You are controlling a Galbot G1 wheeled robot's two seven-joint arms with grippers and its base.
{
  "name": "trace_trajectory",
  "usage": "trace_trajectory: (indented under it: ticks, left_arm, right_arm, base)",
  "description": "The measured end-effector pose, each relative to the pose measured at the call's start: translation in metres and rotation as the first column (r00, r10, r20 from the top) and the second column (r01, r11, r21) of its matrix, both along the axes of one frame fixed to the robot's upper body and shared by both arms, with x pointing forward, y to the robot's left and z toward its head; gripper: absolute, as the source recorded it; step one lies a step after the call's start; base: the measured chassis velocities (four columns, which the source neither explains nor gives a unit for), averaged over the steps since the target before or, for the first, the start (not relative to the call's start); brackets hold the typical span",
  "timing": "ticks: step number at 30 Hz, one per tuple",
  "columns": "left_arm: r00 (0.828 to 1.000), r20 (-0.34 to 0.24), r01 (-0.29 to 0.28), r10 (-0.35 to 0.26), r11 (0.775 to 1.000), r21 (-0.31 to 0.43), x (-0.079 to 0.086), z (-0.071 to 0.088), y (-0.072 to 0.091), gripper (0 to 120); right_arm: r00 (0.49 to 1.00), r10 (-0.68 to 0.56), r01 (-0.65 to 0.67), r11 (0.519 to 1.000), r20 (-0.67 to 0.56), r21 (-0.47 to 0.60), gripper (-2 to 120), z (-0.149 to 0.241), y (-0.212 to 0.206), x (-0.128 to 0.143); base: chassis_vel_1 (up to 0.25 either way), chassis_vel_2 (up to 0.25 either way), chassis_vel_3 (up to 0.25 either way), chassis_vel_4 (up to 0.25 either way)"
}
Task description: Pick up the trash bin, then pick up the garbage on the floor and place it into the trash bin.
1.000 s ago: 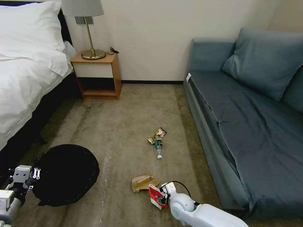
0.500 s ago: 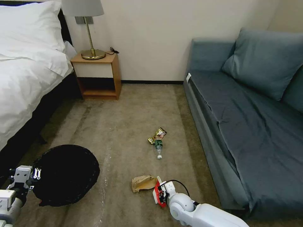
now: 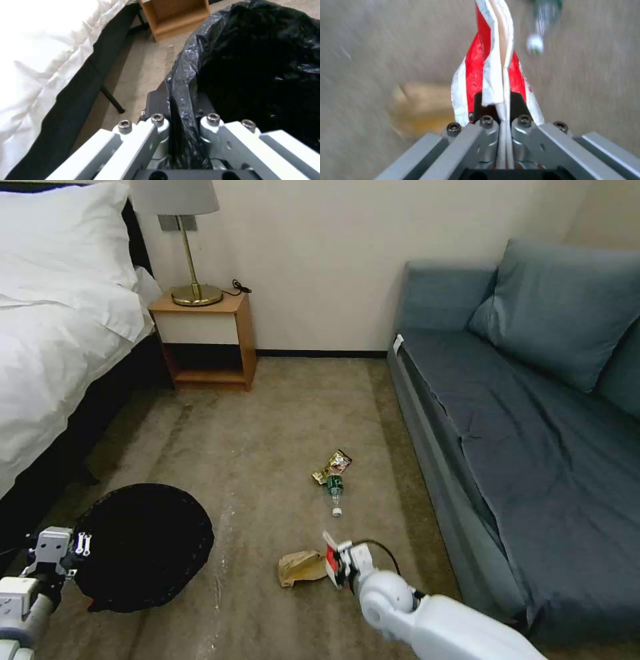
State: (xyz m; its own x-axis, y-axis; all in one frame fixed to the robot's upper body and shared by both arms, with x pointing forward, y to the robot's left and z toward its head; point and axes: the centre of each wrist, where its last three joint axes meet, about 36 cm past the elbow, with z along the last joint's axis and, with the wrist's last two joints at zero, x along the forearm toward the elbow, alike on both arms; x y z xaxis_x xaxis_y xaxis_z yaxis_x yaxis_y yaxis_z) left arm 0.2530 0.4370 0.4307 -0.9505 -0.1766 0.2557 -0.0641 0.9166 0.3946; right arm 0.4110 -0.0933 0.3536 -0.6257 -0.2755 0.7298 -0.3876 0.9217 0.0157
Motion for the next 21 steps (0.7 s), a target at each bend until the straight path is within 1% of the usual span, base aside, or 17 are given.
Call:
trace_trajectory:
  ticks: [3, 4, 6, 7, 9, 10, 12, 13, 14, 15, 16, 18, 19, 21]
  left_arm:
    - [1.000, 0.004, 0.014, -0.014, 1.000, -0.016, 0.006, -0.001, -0.004, 6]
    - [1.000, 0.004, 0.014, -0.014, 1.000, -0.016, 0.006, -0.001, -0.004, 6]
    - [1.000, 0.004, 0.027, -0.027, 0.999, -0.024, 0.010, 0.000, -0.009, 6]
    - [1.000, 0.004, 0.027, -0.027, 0.999, -0.024, 0.010, 0.000, -0.009, 6]
    - [0.999, 0.007, 0.038, -0.038, 0.999, -0.028, 0.014, 0.000, -0.013, 6]
    - [0.999, 0.007, 0.038, -0.038, 0.999, -0.028, 0.014, 0.000, -0.013, 6]
    - [0.999, 0.001, 0.050, -0.050, 0.998, -0.036, 0.015, -0.001, -0.018, 6]
    - [0.999, 0.001, 0.050, -0.050, 0.998, -0.036, 0.015, -0.001, -0.018, 6]
    - [0.998, 0.000, 0.056, -0.056, 0.998, -0.040, 0.016, -0.001, -0.021, 6]
    - [0.998, -0.001, 0.059, -0.059, 0.997, -0.041, 0.017, -0.001, -0.022, 6]
    - [0.998, -0.001, 0.059, -0.059, 0.997, -0.041, 0.017, -0.001, -0.022, 6]
    - [0.998, -0.003, 0.064, -0.064, 0.997, -0.044, 0.020, -0.003, -0.022, 6]
    - [0.998, -0.003, 0.064, -0.064, 0.997, -0.044, 0.020, -0.003, -0.022, 6]
    - [0.998, -0.004, 0.064, -0.065, 0.997, -0.049, 0.023, -0.005, -0.023, 6]
  right_arm:
    - [0.998, 0.029, -0.032, 0.998, 0.053, 0.059, 0, 0.042, 0.014, 0.008]
    - [0.998, 0.029, -0.032, 0.998, 0.053, 0.059, 0, 0.042, 0.014, 0.008]
    - [0.996, 0.054, -0.060, 0.994, 0.067, 0.092, 0, 0.063, 0.026, 0.008]
    - [0.996, 0.054, -0.060, 0.994, 0.067, 0.092, 0, 0.063, 0.026, 0.008]
    - [0.992, 0.093, -0.103, 0.987, 0.081, 0.124, 0, 0.080, 0.048, 0.006]
    - [0.992, 0.093, -0.103, 0.987, 0.081, 0.124, 0, 0.080, 0.048, 0.006]
    - [0.985, 0.146, -0.160, 0.973, 0.089, 0.168, 0, 0.096, 0.080, 0.000]
    - [0.985, 0.146, -0.160, 0.973, 0.089, 0.168, 0, 0.096, 0.080, 0.000]
    - [0.979, 0.179, -0.195, 0.961, 0.097, 0.195, 0, 0.106, 0.098, -0.004]
    - [0.975, 0.198, -0.215, 0.954, 0.102, 0.210, 0, 0.112, 0.108, -0.007]
    - [0.975, 0.198, -0.215, 0.954, 0.102, 0.210, 0, 0.112, 0.108, -0.007]
    - [0.962, 0.247, -0.268, 0.933, 0.114, 0.240, 0, 0.128, 0.131, -0.012]
    - [0.962, 0.247, -0.268, 0.933, 0.114, 0.240, 0, 0.128, 0.131, -0.012]
    - [0.953, 0.279, -0.300, 0.921, 0.116, 0.248, 0, 0.137, 0.147, -0.015]
  base:
    - [0.000, 0.000, 0.000, 0.000]
    - [0.000, 0.000, 0.000, 0.000]
    - [0.000, 0.000, 0.000, 0.000]
    - [0.000, 0.000, 0.000, 0.000]
    - [0.000, 0.000, 0.000, 0.000]
    - [0.000, 0.000, 0.000, 0.000]
    - [0.000, 0.000, 0.000, 0.000]
    - [0.000, 0.000, 0.000, 0.000]
    - [0.000, 0.000, 0.000, 0.000]
    - [0.000, 0.000, 0.000, 0.000]
    - [0.000, 0.000, 0.000, 0.000]
    - [0.000, 0.000, 0.000, 0.000]
    - [0.000, 0.000, 0.000, 0.000]
    - [0.000, 0.000, 0.000, 0.000]
